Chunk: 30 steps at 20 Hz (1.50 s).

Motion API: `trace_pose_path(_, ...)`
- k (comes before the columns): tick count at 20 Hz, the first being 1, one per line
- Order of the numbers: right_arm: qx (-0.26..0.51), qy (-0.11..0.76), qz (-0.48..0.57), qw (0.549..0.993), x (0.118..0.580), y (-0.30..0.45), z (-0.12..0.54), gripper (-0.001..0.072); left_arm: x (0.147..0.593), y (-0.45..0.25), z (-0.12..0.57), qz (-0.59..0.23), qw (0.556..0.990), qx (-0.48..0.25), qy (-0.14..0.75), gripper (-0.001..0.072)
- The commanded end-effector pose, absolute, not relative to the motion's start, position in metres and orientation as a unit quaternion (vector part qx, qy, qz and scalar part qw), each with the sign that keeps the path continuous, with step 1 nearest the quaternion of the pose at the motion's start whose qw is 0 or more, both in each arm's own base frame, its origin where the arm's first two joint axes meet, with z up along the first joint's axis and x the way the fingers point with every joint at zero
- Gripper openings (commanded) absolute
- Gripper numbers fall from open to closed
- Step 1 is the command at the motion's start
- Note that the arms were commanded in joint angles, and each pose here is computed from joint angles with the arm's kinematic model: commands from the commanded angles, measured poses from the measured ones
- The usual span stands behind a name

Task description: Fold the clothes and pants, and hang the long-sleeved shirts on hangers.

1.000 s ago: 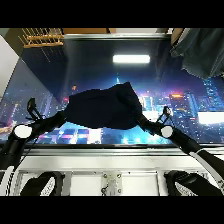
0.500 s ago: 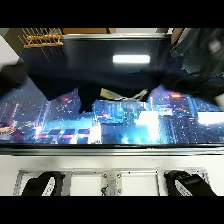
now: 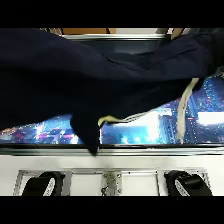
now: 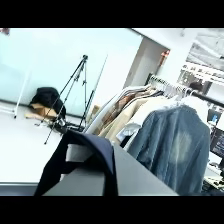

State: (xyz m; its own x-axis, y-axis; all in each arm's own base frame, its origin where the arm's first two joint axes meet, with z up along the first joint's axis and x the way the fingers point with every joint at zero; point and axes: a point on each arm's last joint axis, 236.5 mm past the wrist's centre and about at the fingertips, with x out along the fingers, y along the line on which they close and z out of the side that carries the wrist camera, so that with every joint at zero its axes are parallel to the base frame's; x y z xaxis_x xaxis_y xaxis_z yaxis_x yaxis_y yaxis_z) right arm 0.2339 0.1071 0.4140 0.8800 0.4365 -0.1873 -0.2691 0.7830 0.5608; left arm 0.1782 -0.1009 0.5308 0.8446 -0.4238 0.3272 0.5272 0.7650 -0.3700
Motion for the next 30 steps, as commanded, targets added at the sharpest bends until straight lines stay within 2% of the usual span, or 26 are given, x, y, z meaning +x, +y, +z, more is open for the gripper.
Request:
trace_pose_path(1, 0.3, 0.233, 0.177, 0.908, 0.218, 0.112, 0.385, 0.001, 0.204, -0.105, 0.528, -0.258, 0.935, -0.229, -0.081, 0.0003)
trace_pose_path(4, 0.287, 0.356, 0.157, 0.875, 0.237, 0.124, 0.328, 0.001, 0.287, -0.11, 0.471, -0.245, 0.938, -0.243, 0.032, 0.0003)
trace_pose_path(8, 0.265, 0.471, 0.131, 0.831, 0.3, 0.142, 0.245, 0.001, 0.416, -0.109, 0.356, -0.21, 0.919, -0.275, 0.189, 0.0004)
trace_pose_path(11, 0.256, 0.512, 0.113, 0.812, 0.363, 0.152, 0.184, 0.001, 0.495, -0.109, 0.268, -0.186, 0.893, -0.299, 0.28, 0.0003)
trace_pose_path(15, 0.273, 0.523, 0.075, 0.804, 0.43, 0.151, 0.117, 0.0011, 0.553, -0.12, 0.214, -0.189, 0.876, -0.298, 0.328, 0.0004)
trace_pose_path(18, 0.262, 0.525, 0.052, 0.808, 0.447, 0.14, 0.093, 0.0011, 0.566, -0.13, 0.206, -0.202, 0.872, -0.284, 0.343, 0.0003)
trace_pose_path(21, 0.223, 0.512, 0.03, 0.829, 0.452, 0.118, 0.093, 0.0011, 0.555, -0.124, 0.188, -0.191, 0.868, -0.25, 0.384, 0.0003)
trace_pose_path(26, 0.146, 0.529, 0.032, 0.836, 0.438, 0.094, 0.092, 0.0011, 0.506, -0.112, 0.163, -0.14, 0.868, -0.15, 0.452, 0.0003)
trace_pose_path(30, 0.089, 0.573, 0.017, 0.814, 0.415, 0.076, 0.063, 0.001, 0.445, -0.134, 0.113, -0.141, 0.849, -0.135, 0.492, 0.0004)
